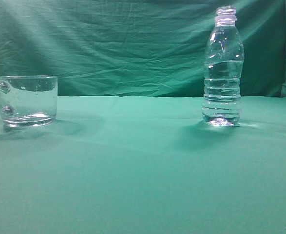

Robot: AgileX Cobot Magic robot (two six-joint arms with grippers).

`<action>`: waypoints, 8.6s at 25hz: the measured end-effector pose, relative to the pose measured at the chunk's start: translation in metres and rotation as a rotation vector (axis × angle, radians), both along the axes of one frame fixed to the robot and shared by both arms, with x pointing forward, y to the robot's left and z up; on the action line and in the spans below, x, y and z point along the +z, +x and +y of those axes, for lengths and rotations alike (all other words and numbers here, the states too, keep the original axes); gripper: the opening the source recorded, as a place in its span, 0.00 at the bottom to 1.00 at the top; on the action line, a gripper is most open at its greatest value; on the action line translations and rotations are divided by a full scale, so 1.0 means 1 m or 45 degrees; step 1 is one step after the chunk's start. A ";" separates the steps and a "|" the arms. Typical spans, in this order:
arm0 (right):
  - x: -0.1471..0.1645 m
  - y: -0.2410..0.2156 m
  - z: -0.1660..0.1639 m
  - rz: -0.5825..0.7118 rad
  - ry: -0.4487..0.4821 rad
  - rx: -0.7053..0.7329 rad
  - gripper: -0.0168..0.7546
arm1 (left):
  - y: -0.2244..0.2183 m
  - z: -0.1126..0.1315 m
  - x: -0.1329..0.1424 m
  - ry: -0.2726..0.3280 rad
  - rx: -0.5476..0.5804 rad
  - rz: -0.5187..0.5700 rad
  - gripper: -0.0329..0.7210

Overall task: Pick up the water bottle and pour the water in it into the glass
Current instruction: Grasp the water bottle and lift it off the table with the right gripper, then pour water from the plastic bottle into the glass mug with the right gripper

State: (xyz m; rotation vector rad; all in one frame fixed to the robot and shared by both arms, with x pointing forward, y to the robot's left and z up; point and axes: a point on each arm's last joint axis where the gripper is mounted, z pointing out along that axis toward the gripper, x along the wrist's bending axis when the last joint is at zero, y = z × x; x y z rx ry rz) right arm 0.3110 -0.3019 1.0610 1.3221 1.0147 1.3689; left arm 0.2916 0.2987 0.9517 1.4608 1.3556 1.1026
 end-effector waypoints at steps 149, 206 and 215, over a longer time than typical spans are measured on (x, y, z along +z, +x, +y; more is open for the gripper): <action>-0.095 0.330 0.332 -0.077 -2.215 0.995 0.43 | 0.000 0.000 0.000 0.000 0.000 0.000 0.04; -0.092 0.331 0.331 0.005 -2.014 0.957 0.43 | 0.000 0.000 0.000 0.000 0.000 0.000 0.04; -0.065 0.323 0.335 0.308 -0.952 0.996 0.43 | 0.000 0.000 0.000 0.000 0.000 0.000 0.04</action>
